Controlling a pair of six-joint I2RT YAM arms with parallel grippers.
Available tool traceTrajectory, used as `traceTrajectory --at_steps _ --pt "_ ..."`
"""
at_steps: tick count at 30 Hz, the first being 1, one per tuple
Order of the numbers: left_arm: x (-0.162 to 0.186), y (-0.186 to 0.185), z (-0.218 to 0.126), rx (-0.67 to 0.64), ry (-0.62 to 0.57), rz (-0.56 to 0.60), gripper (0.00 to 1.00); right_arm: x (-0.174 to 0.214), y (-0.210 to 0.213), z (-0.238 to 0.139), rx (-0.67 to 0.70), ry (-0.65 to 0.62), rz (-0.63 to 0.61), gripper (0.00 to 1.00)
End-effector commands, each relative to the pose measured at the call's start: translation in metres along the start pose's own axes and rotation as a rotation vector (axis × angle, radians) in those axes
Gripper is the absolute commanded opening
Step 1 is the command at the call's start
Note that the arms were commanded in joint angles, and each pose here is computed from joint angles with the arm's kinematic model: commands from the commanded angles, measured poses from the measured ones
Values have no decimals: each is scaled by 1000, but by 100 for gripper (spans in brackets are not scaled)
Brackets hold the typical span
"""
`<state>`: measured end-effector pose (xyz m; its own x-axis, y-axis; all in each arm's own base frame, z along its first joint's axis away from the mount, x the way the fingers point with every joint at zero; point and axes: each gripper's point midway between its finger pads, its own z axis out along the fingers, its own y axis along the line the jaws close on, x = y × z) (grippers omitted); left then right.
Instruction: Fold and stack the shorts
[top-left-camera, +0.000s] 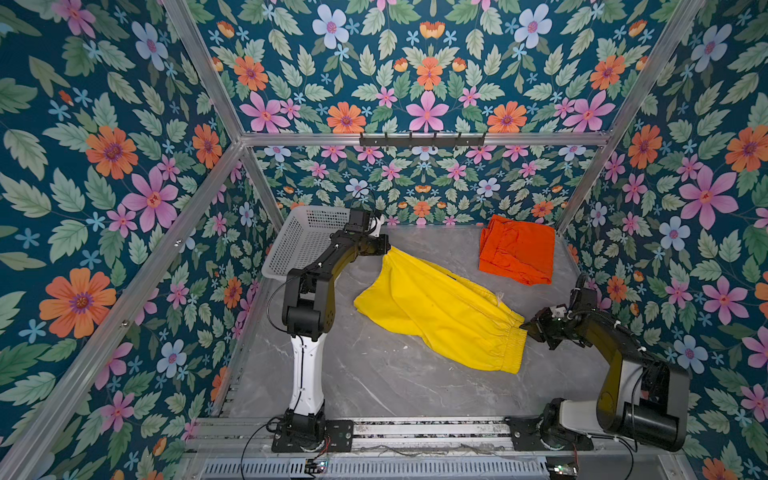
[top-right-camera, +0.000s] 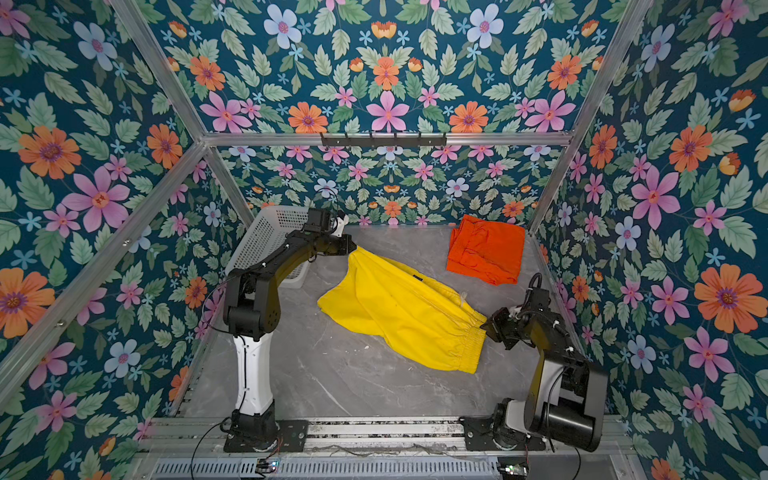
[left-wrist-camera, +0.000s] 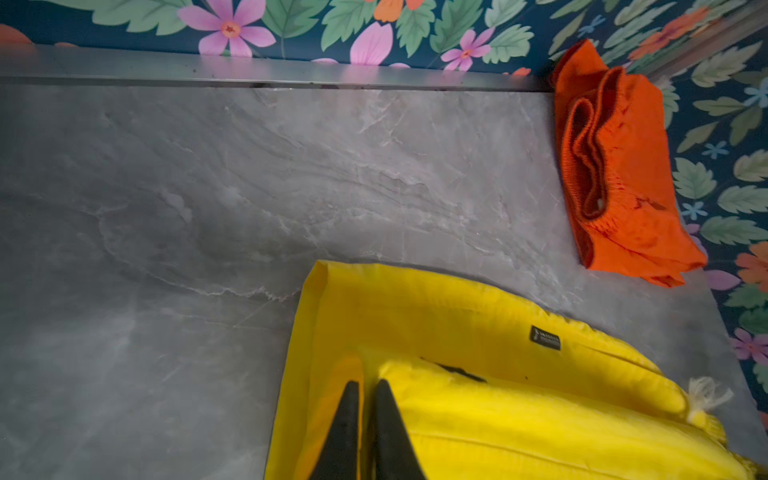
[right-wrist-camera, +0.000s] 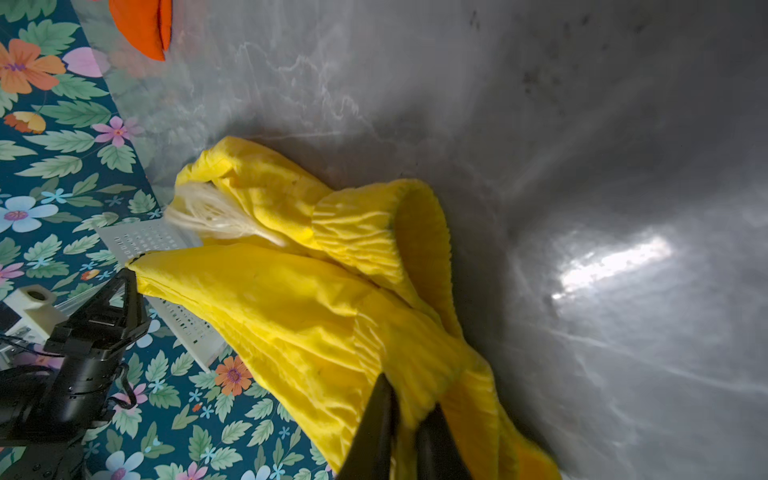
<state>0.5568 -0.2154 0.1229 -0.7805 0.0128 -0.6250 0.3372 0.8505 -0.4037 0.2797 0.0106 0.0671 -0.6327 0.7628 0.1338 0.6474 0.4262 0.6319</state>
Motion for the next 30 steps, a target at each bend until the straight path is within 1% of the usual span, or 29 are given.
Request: traceTrajectory --at_steps 1,2,4,7,9,11,14,15,17,20,23,27,30 --pt "-22 -7 0 9 -61 0 36 -20 17 -8 -22 -74 -26 35" --pt "-28 -8 -5 7 -75 -3 38 -24 24 -15 -19 -102 -43 41" --pt "-37 -14 -20 -7 -106 4 44 -31 36 -35 -9 -172 -84 47" --pt "-39 -26 -49 -25 -152 20 46 -34 54 -71 2 -284 -162 49" --pt "-26 -35 -64 -2 -155 11 46 -25 68 -86 -17 -325 -236 49" --pt "2 -46 -70 31 -123 -3 44 -4 81 -90 -33 -322 -329 49" --pt "49 -51 -66 47 -41 -44 44 35 95 -70 -75 -235 -446 49" --pt "65 -51 -63 54 -11 -58 44 46 97 -61 -78 -207 -467 49" --pt "94 -42 -57 35 43 -105 43 65 96 -38 -89 -131 -498 49" --pt "128 -27 -48 -2 101 -141 43 79 88 -3 -68 -33 -511 49" --pt "157 -13 -46 -52 162 -175 43 80 71 24 -17 42 -481 48" --pt "182 1 -52 -100 191 -222 44 70 49 45 68 59 -464 48" --pt "206 17 -55 -146 232 -262 44 52 30 56 137 40 -414 48"
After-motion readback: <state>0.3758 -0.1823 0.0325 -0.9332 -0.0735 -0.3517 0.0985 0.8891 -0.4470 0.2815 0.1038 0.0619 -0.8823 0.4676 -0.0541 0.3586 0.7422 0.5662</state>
